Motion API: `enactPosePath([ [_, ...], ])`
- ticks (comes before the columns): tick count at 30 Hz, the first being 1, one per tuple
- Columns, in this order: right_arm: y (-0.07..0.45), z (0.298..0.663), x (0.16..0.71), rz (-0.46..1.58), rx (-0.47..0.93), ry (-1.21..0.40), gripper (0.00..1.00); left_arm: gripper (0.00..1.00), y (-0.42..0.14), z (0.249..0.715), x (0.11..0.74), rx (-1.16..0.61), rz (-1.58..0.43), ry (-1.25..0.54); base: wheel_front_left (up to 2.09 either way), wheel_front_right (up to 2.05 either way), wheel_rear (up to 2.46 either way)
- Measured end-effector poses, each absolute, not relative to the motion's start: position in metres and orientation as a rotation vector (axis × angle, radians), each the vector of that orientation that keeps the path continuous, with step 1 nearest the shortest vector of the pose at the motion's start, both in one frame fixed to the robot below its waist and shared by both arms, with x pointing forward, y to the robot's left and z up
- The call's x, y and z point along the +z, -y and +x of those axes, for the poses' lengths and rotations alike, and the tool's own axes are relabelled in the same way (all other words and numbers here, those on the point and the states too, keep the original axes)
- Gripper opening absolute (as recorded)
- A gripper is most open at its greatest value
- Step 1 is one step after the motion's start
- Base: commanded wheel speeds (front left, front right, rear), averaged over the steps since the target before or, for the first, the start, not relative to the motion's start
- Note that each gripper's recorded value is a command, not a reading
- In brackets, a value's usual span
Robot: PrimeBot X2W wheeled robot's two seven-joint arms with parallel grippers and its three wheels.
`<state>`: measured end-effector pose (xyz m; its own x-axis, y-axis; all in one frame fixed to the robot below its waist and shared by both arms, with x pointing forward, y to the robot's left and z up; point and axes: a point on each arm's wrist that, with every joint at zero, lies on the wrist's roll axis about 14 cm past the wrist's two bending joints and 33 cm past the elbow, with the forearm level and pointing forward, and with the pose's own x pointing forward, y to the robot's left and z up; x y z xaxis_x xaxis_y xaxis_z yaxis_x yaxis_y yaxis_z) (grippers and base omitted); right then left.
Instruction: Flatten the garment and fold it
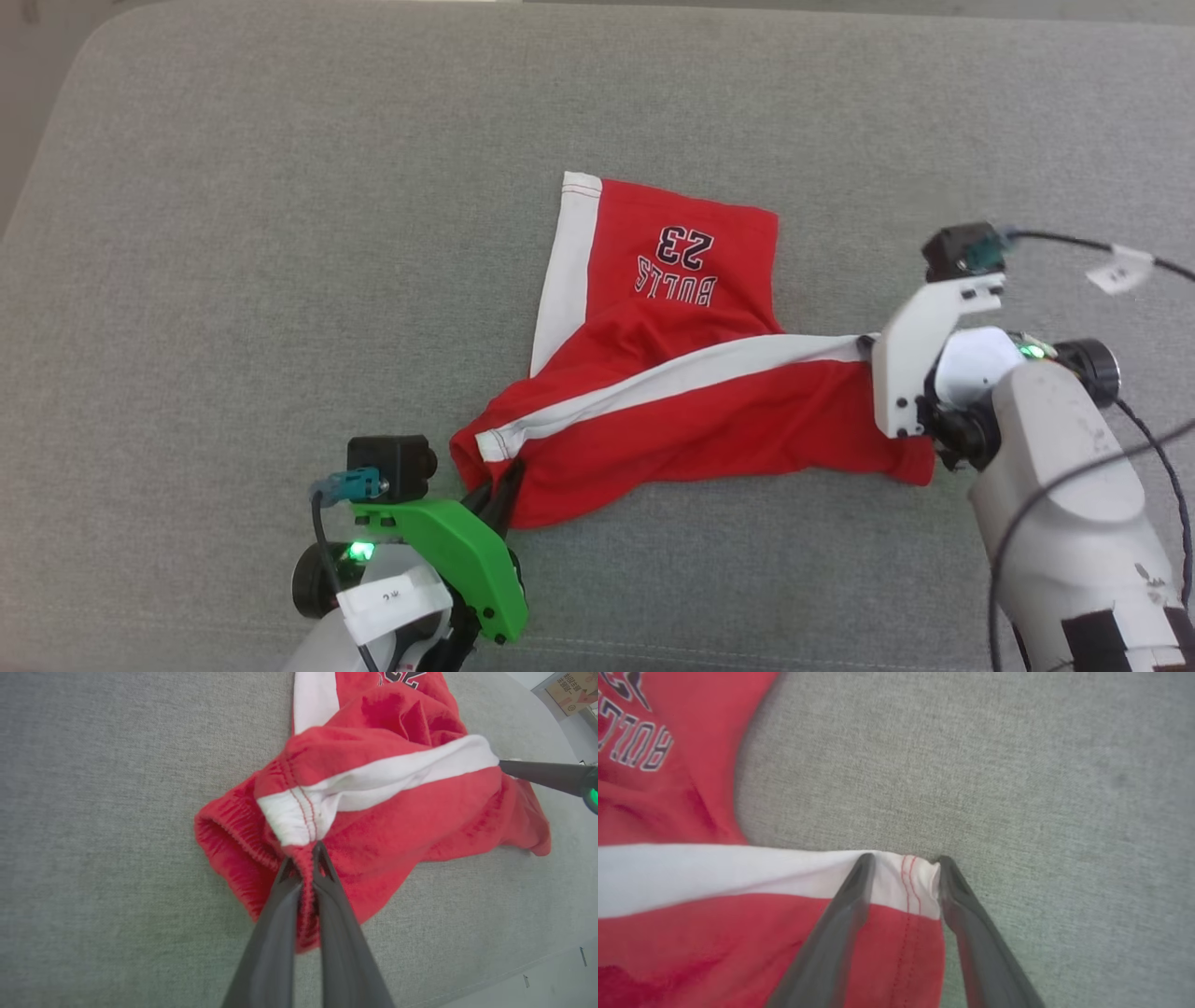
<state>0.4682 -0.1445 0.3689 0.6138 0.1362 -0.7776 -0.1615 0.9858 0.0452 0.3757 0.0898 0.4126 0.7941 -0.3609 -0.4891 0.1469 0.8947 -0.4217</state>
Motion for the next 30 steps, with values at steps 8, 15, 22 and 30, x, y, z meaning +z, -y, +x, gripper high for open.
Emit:
enactPosePath([
  [8,0.139,0.466,0.383,-0.064,0.193,-0.899,0.0,0.0,-0.086,0.379,0.426,-0.316,-0.367,-0.55,0.0,0.0,0.0],
  [15,0.14,0.496,0.454,-0.115,0.212,-0.668,0.0,0.0,-0.072,0.418,0.5,-0.464,-0.4,-0.348,0.0,0.0,0.0],
  [22,0.155,0.557,0.557,-0.237,0.19,-0.395,0.0,0.0,-0.075,0.49,0.583,-0.543,-0.449,-0.204,0.0,0.0,0.0],
  [30,0.162,0.625,0.641,-0.31,0.142,-0.136,0.0,0.0,-0.096,0.591,0.656,-0.455,-0.34,0.011,0.0,0.0,0.0],
])
